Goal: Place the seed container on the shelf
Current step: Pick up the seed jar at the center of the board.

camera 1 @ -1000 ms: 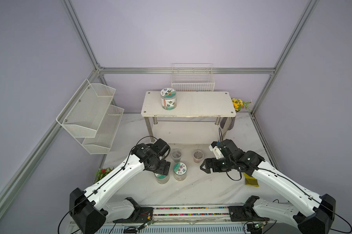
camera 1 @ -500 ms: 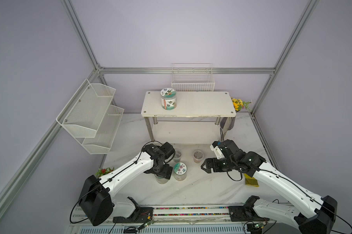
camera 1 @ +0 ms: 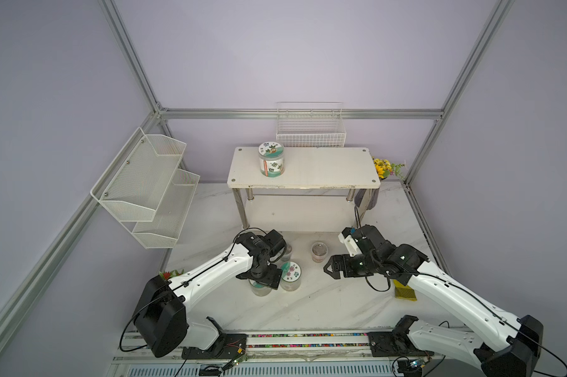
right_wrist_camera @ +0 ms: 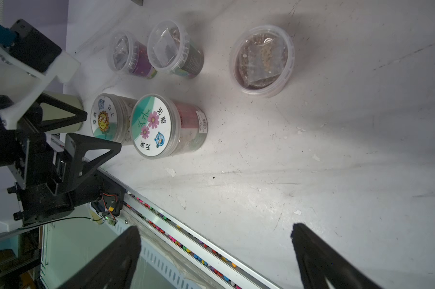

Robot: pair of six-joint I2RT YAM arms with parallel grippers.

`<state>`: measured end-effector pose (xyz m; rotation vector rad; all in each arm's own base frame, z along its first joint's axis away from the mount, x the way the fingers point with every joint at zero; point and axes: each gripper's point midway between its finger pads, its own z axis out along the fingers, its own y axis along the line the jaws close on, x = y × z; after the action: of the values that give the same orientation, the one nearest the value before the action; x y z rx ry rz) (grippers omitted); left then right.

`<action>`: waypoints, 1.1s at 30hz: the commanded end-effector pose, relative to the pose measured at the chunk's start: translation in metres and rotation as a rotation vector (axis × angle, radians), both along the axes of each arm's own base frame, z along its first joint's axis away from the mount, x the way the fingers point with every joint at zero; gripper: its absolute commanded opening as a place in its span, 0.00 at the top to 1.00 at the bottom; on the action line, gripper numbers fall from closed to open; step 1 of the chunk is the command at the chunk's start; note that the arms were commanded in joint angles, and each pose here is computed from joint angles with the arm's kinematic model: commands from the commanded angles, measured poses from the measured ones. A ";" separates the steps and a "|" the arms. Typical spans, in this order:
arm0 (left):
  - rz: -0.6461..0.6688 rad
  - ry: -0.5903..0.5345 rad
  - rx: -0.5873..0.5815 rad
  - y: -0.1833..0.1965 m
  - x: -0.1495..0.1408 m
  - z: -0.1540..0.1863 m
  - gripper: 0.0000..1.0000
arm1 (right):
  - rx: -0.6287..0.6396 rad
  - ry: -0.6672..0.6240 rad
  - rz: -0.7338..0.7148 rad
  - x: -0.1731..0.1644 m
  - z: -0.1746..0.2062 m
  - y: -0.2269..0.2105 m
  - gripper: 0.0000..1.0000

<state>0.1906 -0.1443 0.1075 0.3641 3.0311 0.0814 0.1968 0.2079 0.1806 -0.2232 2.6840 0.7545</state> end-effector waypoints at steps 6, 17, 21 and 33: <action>0.009 0.004 0.057 0.004 0.005 -0.012 0.00 | 0.000 -0.018 -0.006 0.002 0.000 -0.001 0.03; 0.012 0.003 0.076 0.004 0.009 -0.015 0.00 | 0.004 -0.018 -0.002 0.003 0.002 0.001 0.03; 0.012 -0.001 0.081 0.003 0.011 -0.017 0.00 | 0.001 -0.017 0.000 0.004 0.002 0.002 0.03; 0.013 -0.007 0.079 0.002 0.014 -0.019 0.08 | 0.004 -0.020 0.010 0.007 0.005 0.006 0.03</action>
<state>0.2002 -0.1411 0.0876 0.3741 3.0505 0.2065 0.1977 0.2088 0.1753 -0.2231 2.7038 0.7435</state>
